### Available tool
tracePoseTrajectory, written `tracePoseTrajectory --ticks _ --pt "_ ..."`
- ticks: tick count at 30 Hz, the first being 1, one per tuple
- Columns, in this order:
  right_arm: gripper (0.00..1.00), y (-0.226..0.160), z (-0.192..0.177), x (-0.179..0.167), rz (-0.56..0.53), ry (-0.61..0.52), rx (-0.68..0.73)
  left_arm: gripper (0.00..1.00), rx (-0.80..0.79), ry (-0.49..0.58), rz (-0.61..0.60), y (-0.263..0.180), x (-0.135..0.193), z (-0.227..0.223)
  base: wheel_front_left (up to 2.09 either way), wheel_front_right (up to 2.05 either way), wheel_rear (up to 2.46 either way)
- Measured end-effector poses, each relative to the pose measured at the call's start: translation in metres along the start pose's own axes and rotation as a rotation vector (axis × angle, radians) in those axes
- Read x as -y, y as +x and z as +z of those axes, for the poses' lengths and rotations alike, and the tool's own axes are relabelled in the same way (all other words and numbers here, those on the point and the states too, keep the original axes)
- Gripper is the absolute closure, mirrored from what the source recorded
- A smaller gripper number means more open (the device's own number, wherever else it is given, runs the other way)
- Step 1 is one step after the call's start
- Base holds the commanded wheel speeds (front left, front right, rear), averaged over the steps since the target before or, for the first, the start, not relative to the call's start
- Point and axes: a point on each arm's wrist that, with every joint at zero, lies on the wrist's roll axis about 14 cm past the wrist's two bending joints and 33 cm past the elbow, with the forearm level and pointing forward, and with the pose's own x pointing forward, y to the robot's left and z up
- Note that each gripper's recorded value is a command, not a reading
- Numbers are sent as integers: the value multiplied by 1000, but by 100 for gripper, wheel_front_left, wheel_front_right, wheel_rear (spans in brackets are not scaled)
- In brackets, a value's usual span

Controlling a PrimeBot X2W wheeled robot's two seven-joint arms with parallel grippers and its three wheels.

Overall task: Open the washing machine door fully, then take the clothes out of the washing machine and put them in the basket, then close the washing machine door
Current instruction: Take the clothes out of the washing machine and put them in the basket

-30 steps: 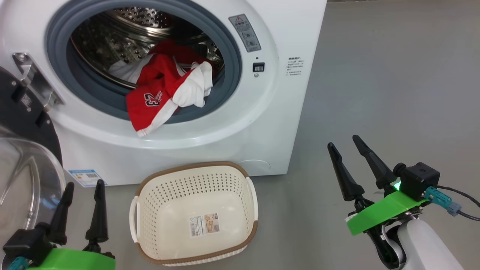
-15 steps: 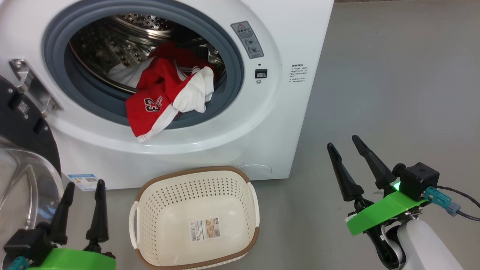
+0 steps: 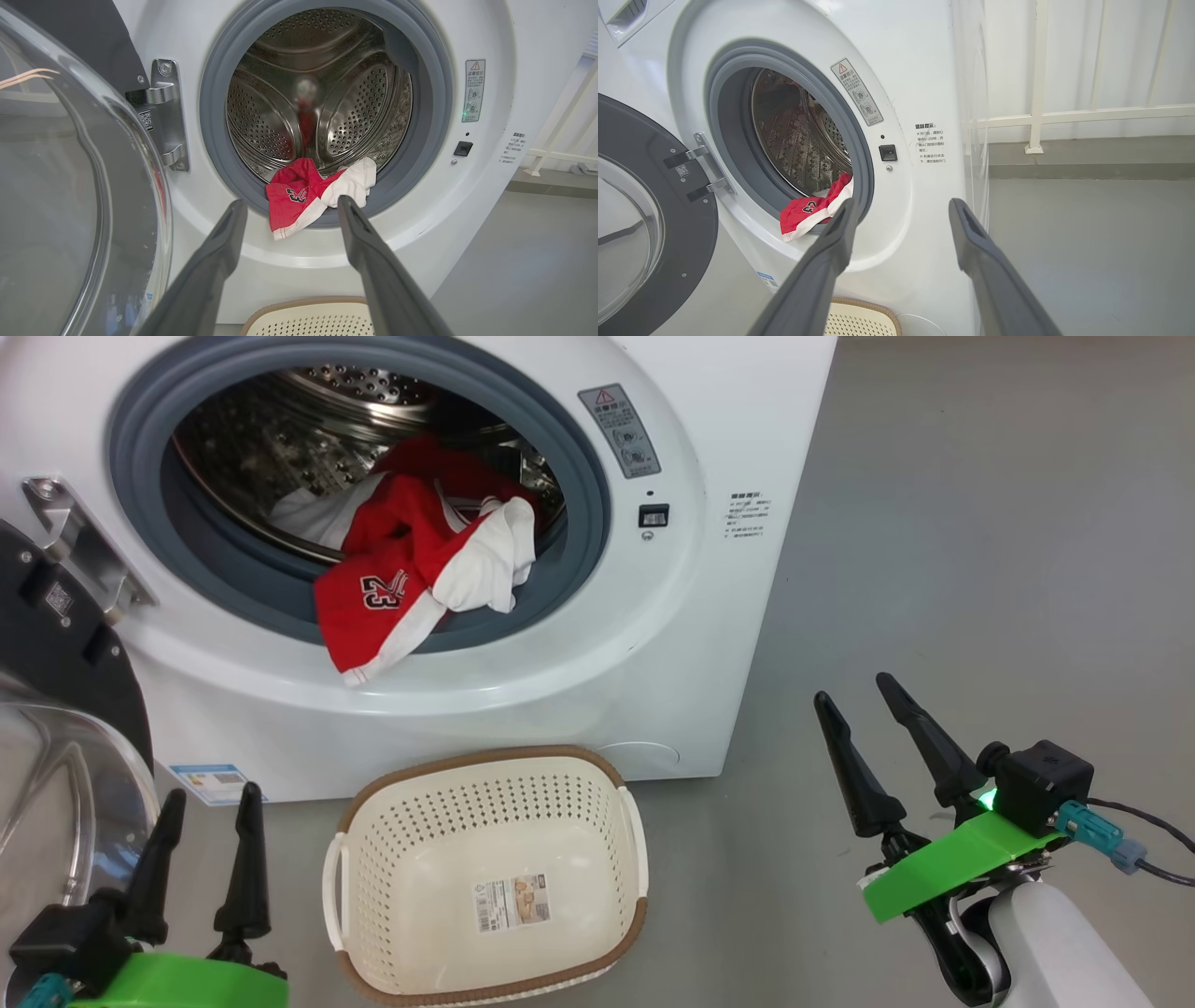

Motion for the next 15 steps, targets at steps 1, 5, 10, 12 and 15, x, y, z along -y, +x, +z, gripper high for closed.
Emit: tracePoseTrajectory --ticks 1,5,10,12,15 --pt "0 0 -1 0 0 1 -1 0 -1 0 0 0 0 0 0 0 0" --pt "0 0 -2 1 -3 1 -5 0 -6 4 0 1 -1 -2 0 0 0" --pt "0 1 -7 4 -9 0 -16 0 -12 16 -8 7 -3 -3 0 0 0" --pt "0 1 -9 5 -12 1 -20 0 -10 16 -18 13 0 -2 0 0 0" --pt "0 2 -13 8 -17 3 -29 0 -7 16 -40 25 6 -1 0 0 0"
